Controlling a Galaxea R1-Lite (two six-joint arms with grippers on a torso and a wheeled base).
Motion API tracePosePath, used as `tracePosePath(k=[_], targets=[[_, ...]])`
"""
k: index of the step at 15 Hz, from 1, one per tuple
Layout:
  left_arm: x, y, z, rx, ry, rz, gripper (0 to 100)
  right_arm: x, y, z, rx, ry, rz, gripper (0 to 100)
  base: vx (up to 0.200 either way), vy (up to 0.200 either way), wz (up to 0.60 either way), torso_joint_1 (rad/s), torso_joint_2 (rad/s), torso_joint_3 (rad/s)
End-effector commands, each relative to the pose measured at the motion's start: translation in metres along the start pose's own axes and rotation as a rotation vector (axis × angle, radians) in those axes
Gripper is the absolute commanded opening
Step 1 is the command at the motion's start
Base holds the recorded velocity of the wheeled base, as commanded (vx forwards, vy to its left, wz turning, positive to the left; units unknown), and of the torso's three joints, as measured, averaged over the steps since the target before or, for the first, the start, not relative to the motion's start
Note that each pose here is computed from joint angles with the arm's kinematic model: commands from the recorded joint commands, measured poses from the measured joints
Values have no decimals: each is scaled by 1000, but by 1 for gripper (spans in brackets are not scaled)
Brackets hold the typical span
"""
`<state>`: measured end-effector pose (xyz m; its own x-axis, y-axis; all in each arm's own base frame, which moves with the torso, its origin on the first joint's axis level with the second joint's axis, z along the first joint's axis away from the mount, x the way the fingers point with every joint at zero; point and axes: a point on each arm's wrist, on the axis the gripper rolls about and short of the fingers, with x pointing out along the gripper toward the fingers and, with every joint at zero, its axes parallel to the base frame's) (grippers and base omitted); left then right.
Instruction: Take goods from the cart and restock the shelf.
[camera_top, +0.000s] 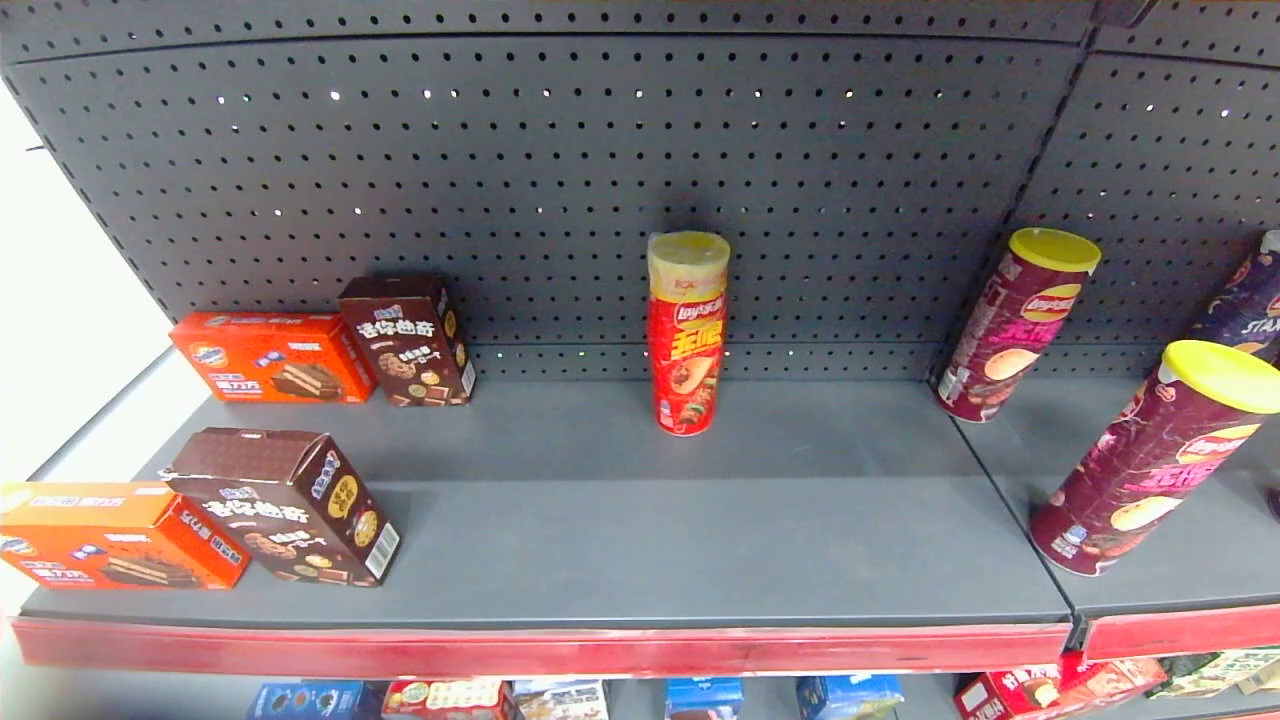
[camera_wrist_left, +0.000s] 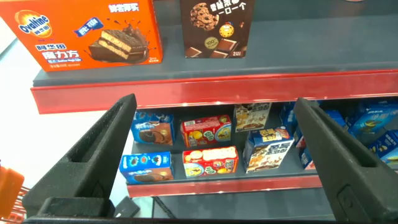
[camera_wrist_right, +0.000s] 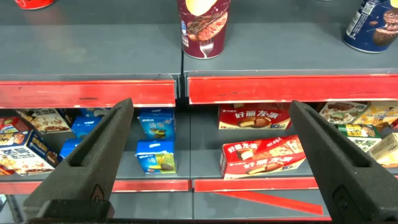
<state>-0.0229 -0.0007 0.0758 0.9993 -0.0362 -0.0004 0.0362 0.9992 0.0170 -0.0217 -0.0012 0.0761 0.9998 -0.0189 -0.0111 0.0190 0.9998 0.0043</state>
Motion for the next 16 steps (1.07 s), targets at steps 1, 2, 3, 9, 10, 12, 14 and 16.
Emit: tracePosePath(k=[1, 2, 3, 9, 10, 12, 14, 16], targets=[[0, 0, 0, 0, 0, -1, 100, 0, 0, 0, 3, 1, 1, 100, 0, 0, 0, 0, 0, 0], [0, 0, 0, 0, 0, -1, 100, 0, 0, 0, 1, 1, 1, 100, 0, 0, 600, 7, 2, 2], [0, 0, 0, 0, 0, -1, 100, 0, 0, 0, 1, 1, 1, 100, 0, 0, 600, -7, 2, 2], [0, 0, 0, 0, 0, -1, 100, 0, 0, 0, 1, 1, 1, 100, 0, 0, 600, 2, 8, 1], [0, 0, 0, 0, 0, -1, 100, 0, 0, 0, 1, 1, 1, 100, 0, 0, 600, 7, -2, -2], [0, 0, 0, 0, 0, -1, 100, 0, 0, 0, 1, 1, 1, 100, 0, 0, 600, 12, 0, 2], [0, 0, 0, 0, 0, -1, 100, 0, 0, 0, 1, 1, 1, 100, 0, 0, 600, 0, 5, 2], [0, 0, 0, 0, 0, -1, 100, 0, 0, 0, 0, 1, -1, 100, 0, 0, 600, 5, 0, 2]])
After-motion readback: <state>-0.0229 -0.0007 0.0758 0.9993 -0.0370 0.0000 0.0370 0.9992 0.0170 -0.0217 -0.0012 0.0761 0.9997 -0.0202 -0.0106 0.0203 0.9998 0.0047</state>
